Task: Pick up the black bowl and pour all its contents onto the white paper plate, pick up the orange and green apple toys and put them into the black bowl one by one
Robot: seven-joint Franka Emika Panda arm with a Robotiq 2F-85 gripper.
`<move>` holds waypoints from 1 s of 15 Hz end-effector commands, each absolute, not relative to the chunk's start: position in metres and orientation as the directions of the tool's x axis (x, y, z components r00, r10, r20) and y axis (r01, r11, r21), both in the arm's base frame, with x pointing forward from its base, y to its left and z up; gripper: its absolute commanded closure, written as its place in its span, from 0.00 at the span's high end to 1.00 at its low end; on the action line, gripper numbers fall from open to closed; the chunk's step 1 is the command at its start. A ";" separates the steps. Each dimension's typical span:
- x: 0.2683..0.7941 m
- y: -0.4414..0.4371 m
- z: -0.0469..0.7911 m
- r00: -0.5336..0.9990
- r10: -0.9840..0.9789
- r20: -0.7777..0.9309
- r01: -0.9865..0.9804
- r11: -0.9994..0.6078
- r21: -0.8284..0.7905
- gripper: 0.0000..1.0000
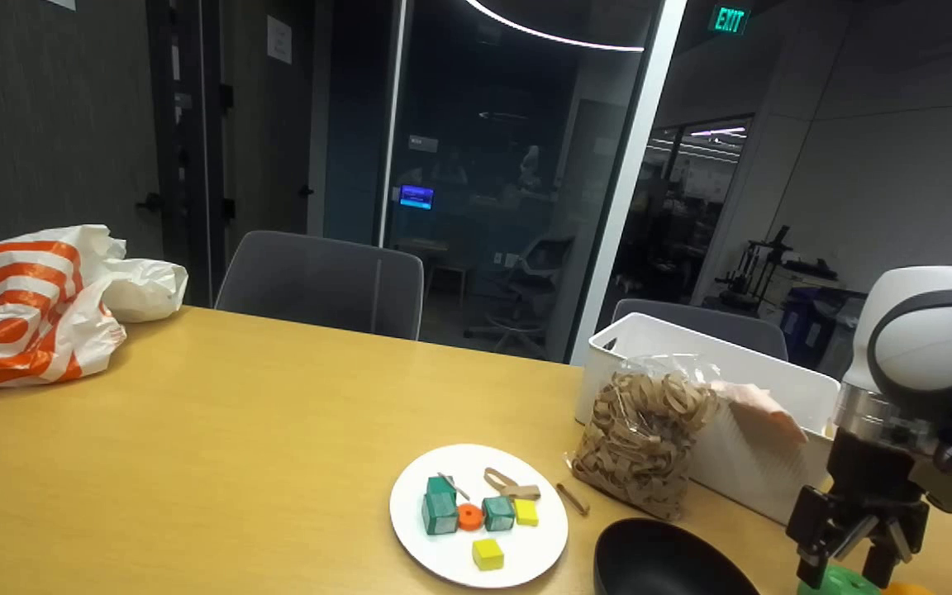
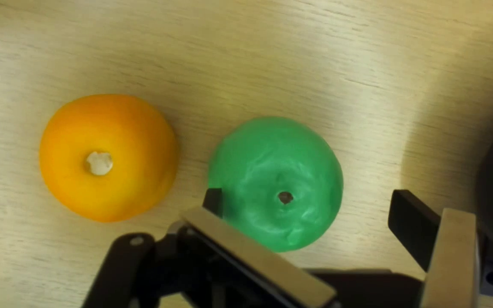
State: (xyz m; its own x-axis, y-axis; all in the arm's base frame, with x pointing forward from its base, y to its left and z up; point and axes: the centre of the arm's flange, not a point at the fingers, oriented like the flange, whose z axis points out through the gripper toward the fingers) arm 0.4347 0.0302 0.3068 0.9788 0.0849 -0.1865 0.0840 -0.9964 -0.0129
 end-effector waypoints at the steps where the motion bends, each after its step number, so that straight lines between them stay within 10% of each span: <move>1: 0.438 0.029 0.292 0.983 0.102 -0.154 0.104 -0.995 0.005 1.00; 4: 0.439 0.027 0.282 0.982 0.105 -0.159 0.107 -0.994 0.004 1.00; 5: 0.438 0.027 0.281 0.980 0.107 -0.165 0.109 -0.994 0.004 0.75; 8: 0.438 0.027 0.283 0.978 0.100 -0.185 0.104 -0.995 0.011 0.59; 15: 0.428 0.045 0.321 0.977 0.161 -0.140 0.163 -0.987 0.005 0.56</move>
State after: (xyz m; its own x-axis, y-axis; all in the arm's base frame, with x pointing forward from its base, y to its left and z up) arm 0.4357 0.0318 0.2889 0.9752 0.1143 -0.1895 0.1183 -0.9929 0.0095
